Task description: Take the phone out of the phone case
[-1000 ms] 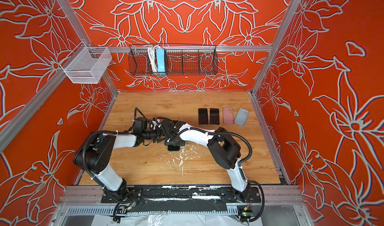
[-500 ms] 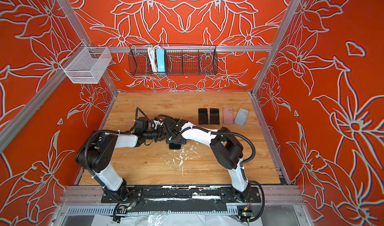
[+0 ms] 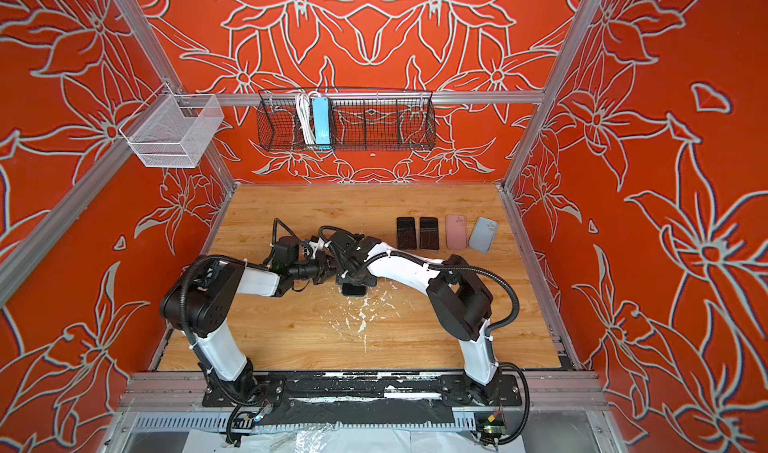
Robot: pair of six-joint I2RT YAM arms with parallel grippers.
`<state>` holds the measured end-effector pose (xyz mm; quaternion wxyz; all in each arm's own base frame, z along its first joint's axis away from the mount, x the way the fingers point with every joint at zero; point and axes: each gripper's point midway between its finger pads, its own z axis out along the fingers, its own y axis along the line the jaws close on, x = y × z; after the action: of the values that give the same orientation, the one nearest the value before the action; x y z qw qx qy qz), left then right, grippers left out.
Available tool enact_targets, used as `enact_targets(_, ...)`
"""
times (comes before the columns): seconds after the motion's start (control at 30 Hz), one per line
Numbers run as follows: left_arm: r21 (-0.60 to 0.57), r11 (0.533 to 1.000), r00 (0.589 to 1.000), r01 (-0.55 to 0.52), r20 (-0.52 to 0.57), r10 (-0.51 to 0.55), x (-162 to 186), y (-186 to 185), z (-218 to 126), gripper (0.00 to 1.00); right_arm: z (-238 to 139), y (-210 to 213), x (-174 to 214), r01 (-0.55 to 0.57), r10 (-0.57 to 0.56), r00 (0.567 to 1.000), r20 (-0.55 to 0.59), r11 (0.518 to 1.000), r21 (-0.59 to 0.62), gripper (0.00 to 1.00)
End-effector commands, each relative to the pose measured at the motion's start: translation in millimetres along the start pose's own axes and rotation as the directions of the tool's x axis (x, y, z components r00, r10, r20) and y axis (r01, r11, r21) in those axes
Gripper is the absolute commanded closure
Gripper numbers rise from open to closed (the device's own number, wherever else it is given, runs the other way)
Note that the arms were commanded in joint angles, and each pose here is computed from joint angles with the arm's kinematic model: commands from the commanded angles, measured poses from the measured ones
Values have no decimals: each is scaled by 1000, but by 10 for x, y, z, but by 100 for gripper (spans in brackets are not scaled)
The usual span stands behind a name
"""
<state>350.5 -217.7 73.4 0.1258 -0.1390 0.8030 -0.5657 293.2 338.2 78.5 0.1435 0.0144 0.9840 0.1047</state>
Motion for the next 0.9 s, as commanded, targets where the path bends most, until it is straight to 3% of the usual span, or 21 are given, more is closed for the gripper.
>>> enact_targets(0.0, 107, 993, 997, -55, -42, 60, 96, -270, 52, 97, -104, 177, -40, 11, -8, 999, 34, 997, -73, 61)
enact_targets(0.17, 103, 989, 994, -106, -9, 107, 79, -396, -20, 100, -117, 128, -53, 5, -2, 999, 42, 998, -65, 56)
enact_targets(0.33, 115, 985, 992, -127, 19, 126, 34, -538, -65, 100, -168, 81, -74, 2, 1, 999, 49, 998, -67, 29)
enact_targets(0.5, 137, 977, 986, -162, 66, 155, -62, -761, -117, 100, -275, 11, -115, -6, 13, 997, 72, 995, -97, 17)
enact_targets(0.87, 172, 961, 973, -216, 124, 196, -222, -1166, -190, 100, -726, -264, -261, -41, 86, 975, 205, 976, -213, 10)
